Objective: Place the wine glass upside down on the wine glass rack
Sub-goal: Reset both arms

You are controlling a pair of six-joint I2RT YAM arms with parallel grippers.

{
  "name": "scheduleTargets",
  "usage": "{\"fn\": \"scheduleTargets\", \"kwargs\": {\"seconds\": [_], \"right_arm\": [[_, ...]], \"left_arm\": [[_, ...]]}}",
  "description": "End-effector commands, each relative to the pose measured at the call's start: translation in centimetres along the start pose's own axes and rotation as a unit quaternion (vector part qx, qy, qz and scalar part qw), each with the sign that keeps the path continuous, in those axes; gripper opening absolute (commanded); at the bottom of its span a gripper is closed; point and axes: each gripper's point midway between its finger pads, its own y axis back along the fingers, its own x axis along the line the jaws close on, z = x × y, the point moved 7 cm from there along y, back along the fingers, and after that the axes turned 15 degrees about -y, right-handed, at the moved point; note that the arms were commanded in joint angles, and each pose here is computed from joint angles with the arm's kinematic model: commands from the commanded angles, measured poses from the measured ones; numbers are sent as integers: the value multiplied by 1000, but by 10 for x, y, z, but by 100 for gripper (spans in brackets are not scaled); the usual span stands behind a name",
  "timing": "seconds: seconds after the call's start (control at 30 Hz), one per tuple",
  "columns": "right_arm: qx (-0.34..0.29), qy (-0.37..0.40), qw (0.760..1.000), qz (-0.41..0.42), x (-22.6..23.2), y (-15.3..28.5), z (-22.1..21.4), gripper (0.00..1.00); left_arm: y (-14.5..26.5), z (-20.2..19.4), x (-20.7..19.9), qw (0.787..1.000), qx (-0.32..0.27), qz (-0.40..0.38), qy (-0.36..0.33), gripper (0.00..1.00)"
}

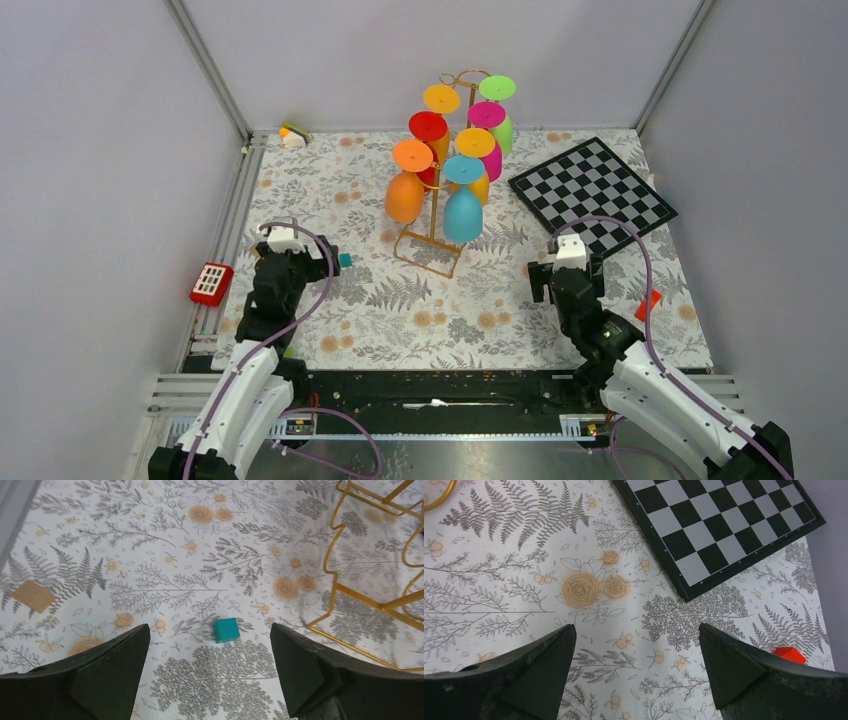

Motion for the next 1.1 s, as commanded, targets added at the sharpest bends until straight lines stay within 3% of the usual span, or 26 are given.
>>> {"fn": "scheduleTargets", "kwargs": {"seconds": [0.0,0.17,0.5,0.77,1.07], "right_arm": [[-119,-39,992,0,2,-10,20,100],[-131,-40,991,-6,3,-18,15,100],[-120,-23,992,-31,4,-39,3,100],[-122,-66,989,-49,-3,-60,4,100],[-144,-52,988,-24,-3,-93,25,100]], "left_arm": [[-9,21,12,993,-95,35,-56,99],[-14,13,15,987,-126,48,-84,99],[-29,-4,17,986,-140,66,-68,99],[-41,-4,24,977,-177,106,-58,99],[-65,-9,29,974,-165,133,-77,99]]}}
